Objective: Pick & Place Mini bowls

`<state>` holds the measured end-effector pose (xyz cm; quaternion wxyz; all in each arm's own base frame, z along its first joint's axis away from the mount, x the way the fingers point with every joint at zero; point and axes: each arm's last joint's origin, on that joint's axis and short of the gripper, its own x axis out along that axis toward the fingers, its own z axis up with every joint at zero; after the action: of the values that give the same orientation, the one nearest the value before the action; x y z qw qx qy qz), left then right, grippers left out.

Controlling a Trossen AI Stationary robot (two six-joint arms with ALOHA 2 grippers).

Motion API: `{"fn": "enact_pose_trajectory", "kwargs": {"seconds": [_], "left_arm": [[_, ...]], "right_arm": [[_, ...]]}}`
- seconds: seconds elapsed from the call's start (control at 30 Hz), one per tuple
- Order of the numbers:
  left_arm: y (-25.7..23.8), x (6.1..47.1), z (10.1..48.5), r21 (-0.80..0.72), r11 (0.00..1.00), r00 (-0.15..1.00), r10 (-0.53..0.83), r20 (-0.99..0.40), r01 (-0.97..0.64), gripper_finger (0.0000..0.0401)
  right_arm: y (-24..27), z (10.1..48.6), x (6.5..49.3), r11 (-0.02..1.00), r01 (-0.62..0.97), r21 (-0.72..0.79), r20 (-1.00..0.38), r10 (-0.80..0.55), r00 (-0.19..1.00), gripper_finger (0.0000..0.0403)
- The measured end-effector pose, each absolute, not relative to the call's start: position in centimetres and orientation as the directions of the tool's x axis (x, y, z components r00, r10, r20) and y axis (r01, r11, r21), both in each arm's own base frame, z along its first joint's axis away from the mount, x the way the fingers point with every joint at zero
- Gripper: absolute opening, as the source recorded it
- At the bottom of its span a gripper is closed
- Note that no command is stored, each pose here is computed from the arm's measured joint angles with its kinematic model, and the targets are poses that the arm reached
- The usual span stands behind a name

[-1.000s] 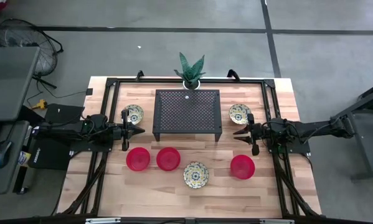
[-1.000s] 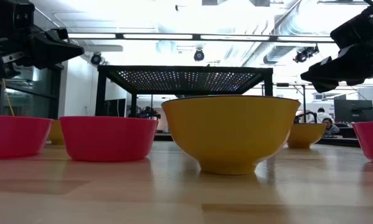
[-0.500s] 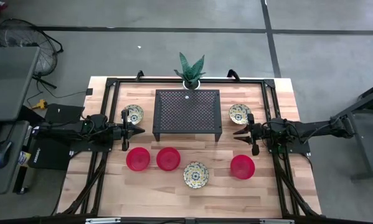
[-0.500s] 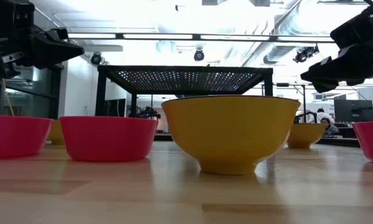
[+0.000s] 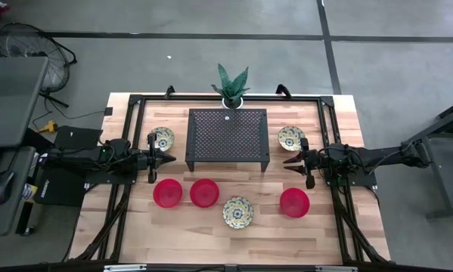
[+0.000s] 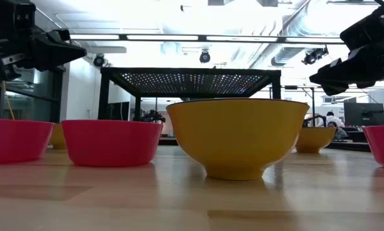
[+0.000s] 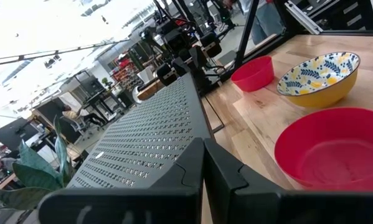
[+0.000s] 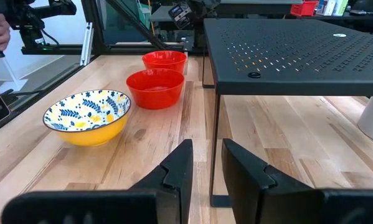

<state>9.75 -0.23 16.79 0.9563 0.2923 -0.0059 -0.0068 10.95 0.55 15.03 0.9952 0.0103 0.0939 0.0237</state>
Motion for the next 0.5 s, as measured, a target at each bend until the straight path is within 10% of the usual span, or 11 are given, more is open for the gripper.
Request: {"fn": "enact_pose_trajectory", "kwargs": {"seconds": [0.5], "left_arm": [[0.8,7.9,22.9,0.267,0.901,0.938,0.309,0.158,-0.342,0.0001]], "right_arm": [[0.6,15.0,11.0,0.999,-0.046,0.025,-0.187,0.049,0.981,0.0073]]}}
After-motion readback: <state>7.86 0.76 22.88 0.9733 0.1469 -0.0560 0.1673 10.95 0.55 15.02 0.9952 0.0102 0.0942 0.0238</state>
